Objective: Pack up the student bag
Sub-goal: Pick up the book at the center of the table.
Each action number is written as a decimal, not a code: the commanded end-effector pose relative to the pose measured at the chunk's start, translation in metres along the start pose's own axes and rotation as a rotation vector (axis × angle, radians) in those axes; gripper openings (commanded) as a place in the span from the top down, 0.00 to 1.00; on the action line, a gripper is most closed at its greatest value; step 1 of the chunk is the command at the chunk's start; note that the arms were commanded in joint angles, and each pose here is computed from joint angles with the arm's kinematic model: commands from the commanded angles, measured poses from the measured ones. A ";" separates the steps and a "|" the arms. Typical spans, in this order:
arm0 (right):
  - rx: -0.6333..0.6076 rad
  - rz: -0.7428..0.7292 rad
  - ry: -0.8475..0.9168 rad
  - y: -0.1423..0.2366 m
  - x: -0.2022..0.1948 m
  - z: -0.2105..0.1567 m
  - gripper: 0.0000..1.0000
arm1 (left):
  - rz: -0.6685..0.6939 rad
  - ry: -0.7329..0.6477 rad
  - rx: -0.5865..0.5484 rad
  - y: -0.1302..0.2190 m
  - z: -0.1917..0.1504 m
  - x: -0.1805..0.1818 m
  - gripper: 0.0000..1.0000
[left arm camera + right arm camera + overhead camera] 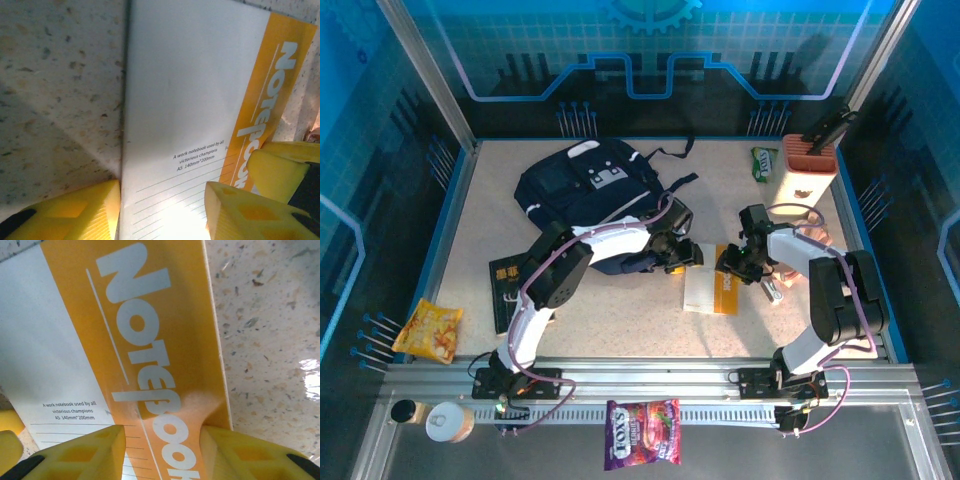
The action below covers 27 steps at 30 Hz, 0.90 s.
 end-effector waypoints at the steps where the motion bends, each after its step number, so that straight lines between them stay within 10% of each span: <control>1: 0.028 -0.035 -0.023 -0.005 -0.008 -0.001 0.57 | -0.020 0.015 0.056 -0.008 -0.004 -0.004 0.53; 27: 0.031 -0.054 -0.068 -0.006 -0.008 0.000 0.61 | -0.235 -0.116 0.010 0.032 -0.013 -0.038 0.70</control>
Point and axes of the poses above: each hand's point on the last joint's axis, 136 mm out from that joint toward the fingers, its own y axis back along the fingers, its own x axis along the line the jaws close on, z = x × y, the point moved 8 cm from there along y, back along the fingers, and after that the axes turned 1 degree about y, right-handed, at the moved point
